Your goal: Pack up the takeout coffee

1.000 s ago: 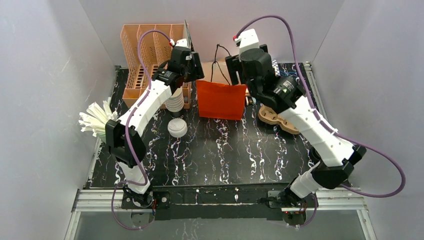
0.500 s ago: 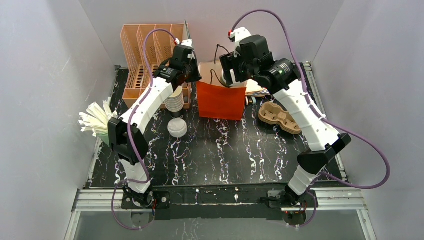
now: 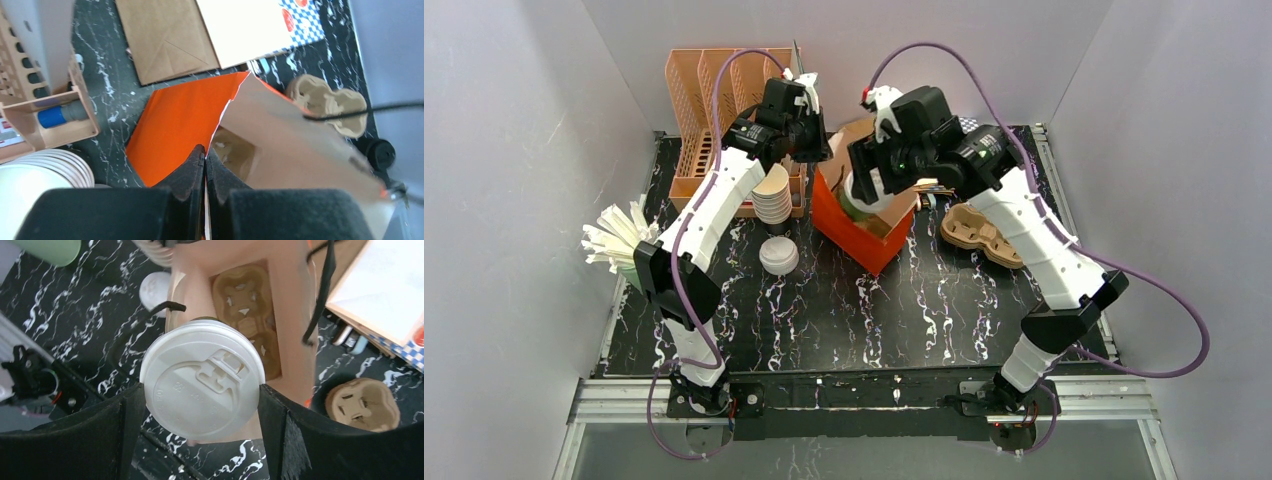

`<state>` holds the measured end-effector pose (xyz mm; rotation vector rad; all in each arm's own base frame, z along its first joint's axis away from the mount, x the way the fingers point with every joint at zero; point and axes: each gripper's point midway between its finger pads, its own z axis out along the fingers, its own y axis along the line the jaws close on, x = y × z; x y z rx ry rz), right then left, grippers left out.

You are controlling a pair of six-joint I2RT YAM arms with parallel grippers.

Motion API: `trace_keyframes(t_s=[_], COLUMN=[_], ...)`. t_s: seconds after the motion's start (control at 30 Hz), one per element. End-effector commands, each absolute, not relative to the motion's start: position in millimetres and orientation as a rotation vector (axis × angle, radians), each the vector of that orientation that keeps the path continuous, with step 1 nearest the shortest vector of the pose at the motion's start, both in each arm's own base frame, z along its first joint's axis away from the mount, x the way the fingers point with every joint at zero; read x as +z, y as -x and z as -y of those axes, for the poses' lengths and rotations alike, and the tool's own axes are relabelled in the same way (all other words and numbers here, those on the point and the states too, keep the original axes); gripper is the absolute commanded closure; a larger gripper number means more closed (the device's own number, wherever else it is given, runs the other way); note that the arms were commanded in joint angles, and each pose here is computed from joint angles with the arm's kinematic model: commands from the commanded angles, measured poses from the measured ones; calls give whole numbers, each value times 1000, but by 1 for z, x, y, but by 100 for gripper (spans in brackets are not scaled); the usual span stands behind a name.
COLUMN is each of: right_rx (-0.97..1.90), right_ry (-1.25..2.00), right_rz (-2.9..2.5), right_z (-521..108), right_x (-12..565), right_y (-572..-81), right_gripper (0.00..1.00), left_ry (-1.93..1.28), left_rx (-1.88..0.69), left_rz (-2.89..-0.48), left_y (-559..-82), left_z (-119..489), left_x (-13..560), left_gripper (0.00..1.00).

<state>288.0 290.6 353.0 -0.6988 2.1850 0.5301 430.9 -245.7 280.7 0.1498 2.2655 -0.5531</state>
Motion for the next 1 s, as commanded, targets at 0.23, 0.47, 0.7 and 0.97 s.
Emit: trace_keyframes(t_s=[0.23, 0.47, 0.7, 0.97], right_rx=[480, 303, 227, 307], right_ry=[817, 765, 800, 846], right_rz=[-2186, -2213, -2200, -2196], right_z=[-301, -282, -285, -291], right_x=[349, 330, 312, 299], right_y=[-211, -213, -220, -217], right_gripper=[49, 51, 54, 55], left_ry=[-394, -367, -382, -412], left_rx=[-851, -885, -918, -902], left_rz=[-2325, -2381, -2398, -2356], left_y=[-363, -349, -345, -345], left_z=[265, 264, 268, 266], left_x=[304, 287, 270, 262], left_gripper=[100, 100, 100, 100])
